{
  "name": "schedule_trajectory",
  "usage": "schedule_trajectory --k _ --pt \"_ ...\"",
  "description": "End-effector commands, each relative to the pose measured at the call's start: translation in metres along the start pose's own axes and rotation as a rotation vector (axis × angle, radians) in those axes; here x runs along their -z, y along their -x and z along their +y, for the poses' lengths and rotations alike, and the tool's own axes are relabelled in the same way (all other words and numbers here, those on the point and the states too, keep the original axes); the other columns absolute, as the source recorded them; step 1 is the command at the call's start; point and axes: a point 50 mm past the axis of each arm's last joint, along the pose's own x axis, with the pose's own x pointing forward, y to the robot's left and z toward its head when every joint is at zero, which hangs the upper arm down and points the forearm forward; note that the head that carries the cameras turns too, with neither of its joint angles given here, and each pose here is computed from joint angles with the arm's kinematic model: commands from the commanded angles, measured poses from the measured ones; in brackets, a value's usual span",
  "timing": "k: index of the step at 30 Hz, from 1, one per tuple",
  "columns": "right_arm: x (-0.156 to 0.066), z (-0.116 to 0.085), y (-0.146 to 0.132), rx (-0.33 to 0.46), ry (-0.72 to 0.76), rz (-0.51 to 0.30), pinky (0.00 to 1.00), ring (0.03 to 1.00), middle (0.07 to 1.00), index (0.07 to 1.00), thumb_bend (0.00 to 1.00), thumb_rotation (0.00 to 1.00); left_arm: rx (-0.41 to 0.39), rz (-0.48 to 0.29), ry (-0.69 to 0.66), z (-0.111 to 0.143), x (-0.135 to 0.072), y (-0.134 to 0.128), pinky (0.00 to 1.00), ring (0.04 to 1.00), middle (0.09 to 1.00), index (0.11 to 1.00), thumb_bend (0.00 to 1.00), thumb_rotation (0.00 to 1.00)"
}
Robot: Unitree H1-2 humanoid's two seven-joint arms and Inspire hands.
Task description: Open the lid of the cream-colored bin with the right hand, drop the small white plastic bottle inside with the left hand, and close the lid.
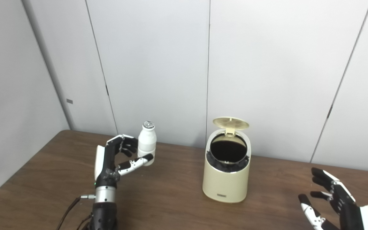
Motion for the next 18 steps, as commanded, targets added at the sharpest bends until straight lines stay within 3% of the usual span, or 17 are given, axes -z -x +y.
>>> schedule_trajectory --k 1,12,18 --pt "-0.015 -0.002 -0.009 0.015 -0.01 -0.076 0.6 0.775 0.79 0.746 0.09 0.07 -0.025 -0.09 0.046 0.0 -0.021 -0.016 0.38 0.461 0.505 0.451 0.5 0.0" --pt "-0.017 0.002 -0.01 0.011 -0.016 -0.078 0.63 0.796 0.807 0.763 0.06 0.0 -0.019 -0.159 0.149 -0.007 -0.047 -0.014 0.39 0.461 0.509 0.445 0.5 0.0" --pt "-0.016 0.006 -0.011 0.011 -0.027 -0.074 0.67 0.818 0.826 0.779 0.05 0.0 -0.012 -0.15 0.331 -0.012 -0.074 -0.02 0.41 0.485 0.497 0.445 0.5 0.0"
